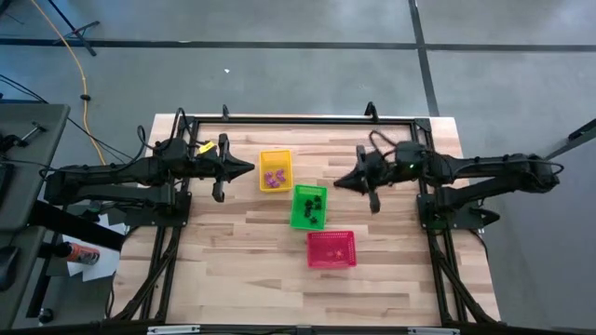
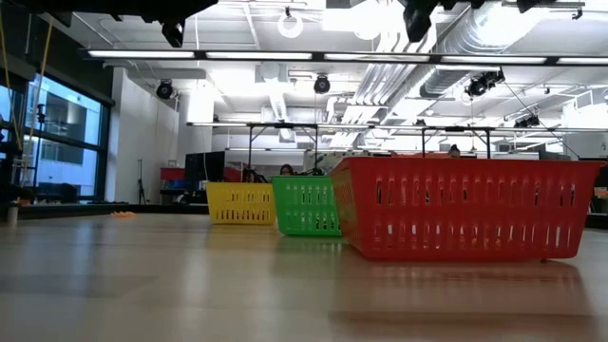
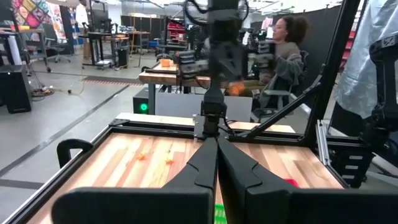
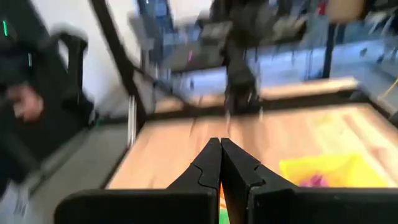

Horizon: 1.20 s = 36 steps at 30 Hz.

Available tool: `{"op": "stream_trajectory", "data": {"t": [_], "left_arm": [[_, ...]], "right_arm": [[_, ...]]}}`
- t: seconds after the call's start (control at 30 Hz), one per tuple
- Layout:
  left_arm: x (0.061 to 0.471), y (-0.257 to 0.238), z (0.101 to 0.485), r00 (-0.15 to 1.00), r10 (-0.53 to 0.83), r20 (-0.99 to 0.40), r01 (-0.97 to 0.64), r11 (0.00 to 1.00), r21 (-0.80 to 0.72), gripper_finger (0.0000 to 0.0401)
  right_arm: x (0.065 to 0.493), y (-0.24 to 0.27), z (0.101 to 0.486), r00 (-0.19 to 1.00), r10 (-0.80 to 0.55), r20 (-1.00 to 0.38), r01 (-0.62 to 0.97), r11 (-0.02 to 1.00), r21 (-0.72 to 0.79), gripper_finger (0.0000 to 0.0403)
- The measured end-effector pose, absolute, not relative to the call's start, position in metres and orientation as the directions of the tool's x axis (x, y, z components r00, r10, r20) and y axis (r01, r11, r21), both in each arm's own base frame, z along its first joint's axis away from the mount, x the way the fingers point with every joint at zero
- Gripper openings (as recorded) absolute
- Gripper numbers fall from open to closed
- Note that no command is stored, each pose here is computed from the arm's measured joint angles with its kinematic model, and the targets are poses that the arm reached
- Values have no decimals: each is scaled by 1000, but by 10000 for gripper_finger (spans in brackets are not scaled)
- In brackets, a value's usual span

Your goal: Sort Halloween decoration

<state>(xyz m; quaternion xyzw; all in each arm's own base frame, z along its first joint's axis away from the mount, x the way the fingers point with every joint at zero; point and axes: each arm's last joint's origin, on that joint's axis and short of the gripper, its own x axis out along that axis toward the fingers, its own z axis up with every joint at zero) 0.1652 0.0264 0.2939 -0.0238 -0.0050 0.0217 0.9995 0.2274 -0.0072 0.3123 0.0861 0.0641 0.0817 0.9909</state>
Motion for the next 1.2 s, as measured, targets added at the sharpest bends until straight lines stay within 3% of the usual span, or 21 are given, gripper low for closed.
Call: {"op": "stream_trajectory", "data": {"t": [0.17, 0.37, 0.57, 0.77, 1.2], "left_arm": [[165, 26, 295, 999, 43, 22, -42, 997, -71, 0], [165, 26, 296, 998, 43, 36, -40, 994, -99, 0], [165, 26, 301, 996, 43, 84, -28, 984, -176, 0], [165, 26, 302, 995, 42, 94, -27, 987, -159, 0], [165, 26, 301, 996, 42, 84, -29, 987, -160, 0]], "right_arm": [[249, 21, 317, 902, 253, -351, -215, 966, 146, 0], [281, 46, 297, 727, 359, -585, -285, 933, 218, 0], [313, 66, 254, 588, 431, -685, -315, 902, 297, 0], [336, 82, 211, 464, 455, -761, -273, 890, 366, 0], [351, 94, 155, 347, 377, -859, -166, 926, 339, 0]]}}
